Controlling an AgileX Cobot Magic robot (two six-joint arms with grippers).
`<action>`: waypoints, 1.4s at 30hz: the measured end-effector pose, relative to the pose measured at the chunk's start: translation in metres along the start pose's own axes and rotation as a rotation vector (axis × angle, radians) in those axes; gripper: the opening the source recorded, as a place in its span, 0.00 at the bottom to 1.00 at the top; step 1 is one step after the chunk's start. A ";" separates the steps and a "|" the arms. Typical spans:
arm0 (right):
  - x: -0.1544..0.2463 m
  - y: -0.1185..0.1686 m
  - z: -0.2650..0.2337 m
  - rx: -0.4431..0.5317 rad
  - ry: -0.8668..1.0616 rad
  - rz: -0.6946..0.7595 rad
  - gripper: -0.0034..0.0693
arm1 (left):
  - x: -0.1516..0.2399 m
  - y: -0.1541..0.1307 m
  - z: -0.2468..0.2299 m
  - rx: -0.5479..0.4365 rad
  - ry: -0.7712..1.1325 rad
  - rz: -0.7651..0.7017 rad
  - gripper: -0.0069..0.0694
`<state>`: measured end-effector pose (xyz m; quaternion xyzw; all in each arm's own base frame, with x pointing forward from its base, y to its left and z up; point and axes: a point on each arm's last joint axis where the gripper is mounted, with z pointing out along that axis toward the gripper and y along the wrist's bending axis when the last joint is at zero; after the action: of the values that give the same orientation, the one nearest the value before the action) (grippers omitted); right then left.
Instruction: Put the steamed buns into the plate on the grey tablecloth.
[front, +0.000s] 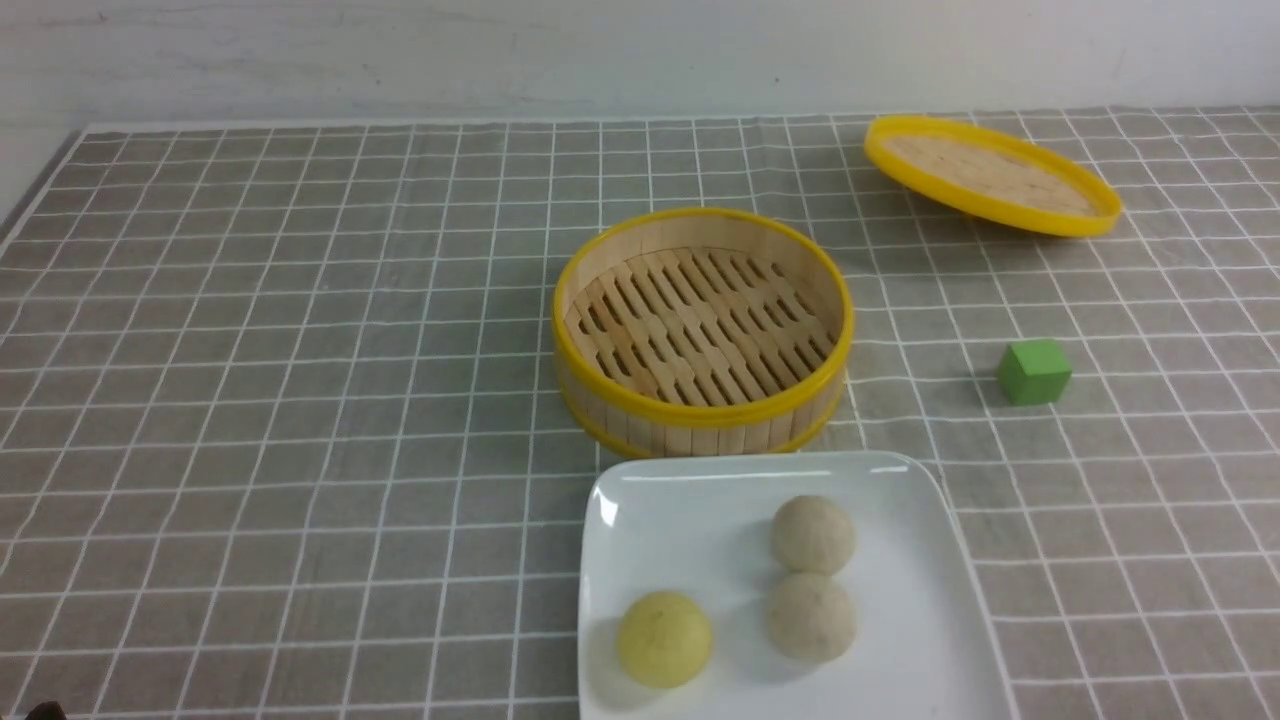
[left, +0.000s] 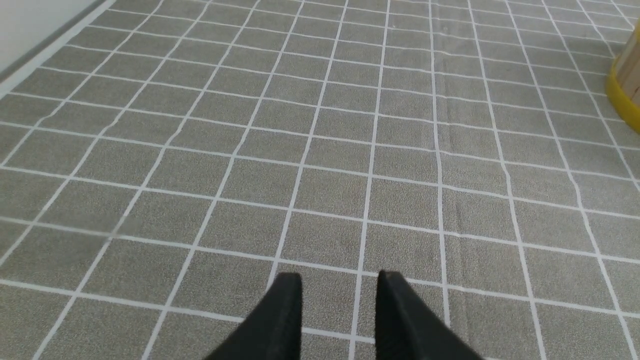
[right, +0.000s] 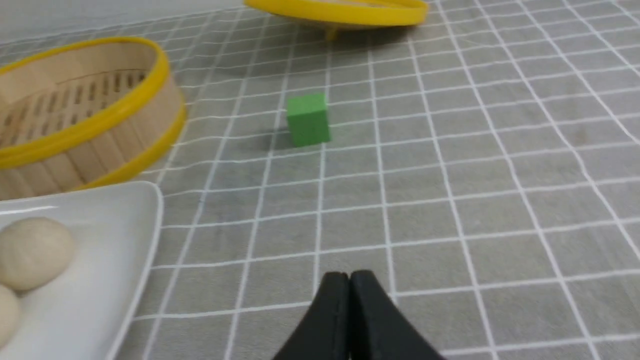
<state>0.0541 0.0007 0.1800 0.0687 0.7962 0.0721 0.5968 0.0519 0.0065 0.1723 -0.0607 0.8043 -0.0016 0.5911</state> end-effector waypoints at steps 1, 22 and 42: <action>0.004 -0.002 0.001 0.020 0.004 0.005 0.06 | 0.000 0.000 0.000 0.000 0.000 0.000 0.41; 0.008 -0.004 0.000 0.048 0.030 0.037 0.09 | 0.000 0.000 0.000 0.000 0.000 0.000 0.41; 0.008 -0.004 0.000 0.048 0.030 0.038 0.10 | 0.000 0.000 0.000 0.000 0.000 0.000 0.41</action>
<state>0.0517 -0.0014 0.1713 0.0971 0.8052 0.0654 0.5813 0.0519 0.0065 0.1723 -0.0607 0.8043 -0.0016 0.5911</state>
